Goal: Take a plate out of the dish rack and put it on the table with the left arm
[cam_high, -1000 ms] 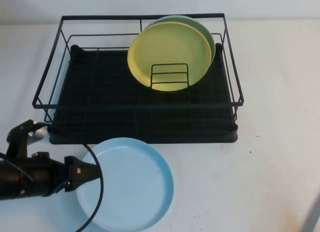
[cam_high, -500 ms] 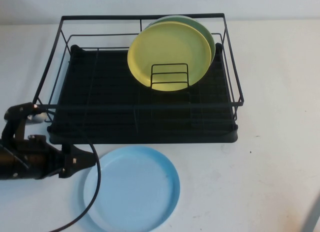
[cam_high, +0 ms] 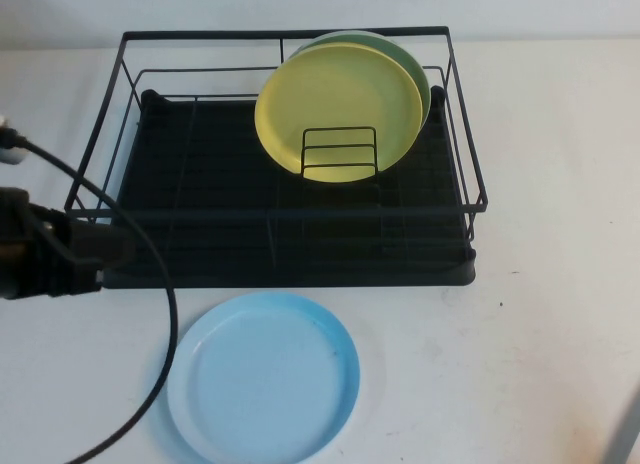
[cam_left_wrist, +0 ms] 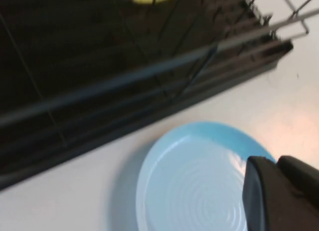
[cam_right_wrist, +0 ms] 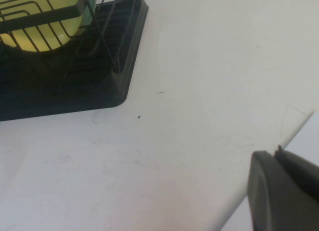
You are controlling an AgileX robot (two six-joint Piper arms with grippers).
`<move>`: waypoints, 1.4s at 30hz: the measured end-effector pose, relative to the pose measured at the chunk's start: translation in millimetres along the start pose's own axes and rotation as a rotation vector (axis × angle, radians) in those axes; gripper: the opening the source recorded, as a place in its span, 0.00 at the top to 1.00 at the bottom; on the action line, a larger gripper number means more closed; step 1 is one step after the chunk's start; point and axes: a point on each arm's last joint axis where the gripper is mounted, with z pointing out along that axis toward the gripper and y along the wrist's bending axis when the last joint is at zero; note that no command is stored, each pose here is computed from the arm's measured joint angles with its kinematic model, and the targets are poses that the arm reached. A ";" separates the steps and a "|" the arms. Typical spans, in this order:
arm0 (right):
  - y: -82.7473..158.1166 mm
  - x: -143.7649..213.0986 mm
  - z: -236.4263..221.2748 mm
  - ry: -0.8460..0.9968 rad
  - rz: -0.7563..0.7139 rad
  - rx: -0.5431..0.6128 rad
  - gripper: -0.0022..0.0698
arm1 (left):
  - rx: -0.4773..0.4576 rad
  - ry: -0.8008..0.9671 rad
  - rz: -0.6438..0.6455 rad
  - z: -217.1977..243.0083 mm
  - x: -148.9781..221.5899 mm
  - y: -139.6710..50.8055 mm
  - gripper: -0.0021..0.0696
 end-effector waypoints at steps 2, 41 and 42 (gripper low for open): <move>0.0 0.0 0.0 0.000 0.000 0.000 1.00 | -0.050 -0.067 0.042 -17.4 0.0 -12.4 0.96; 0.0 0.0 0.0 0.000 0.000 0.000 1.00 | -0.397 -0.303 -0.094 -69.6 134.3 -72.3 0.97; 0.0 0.0 0.0 0.000 0.000 0.000 1.00 | -0.434 -0.325 -0.123 -68.4 140.1 -68.6 0.97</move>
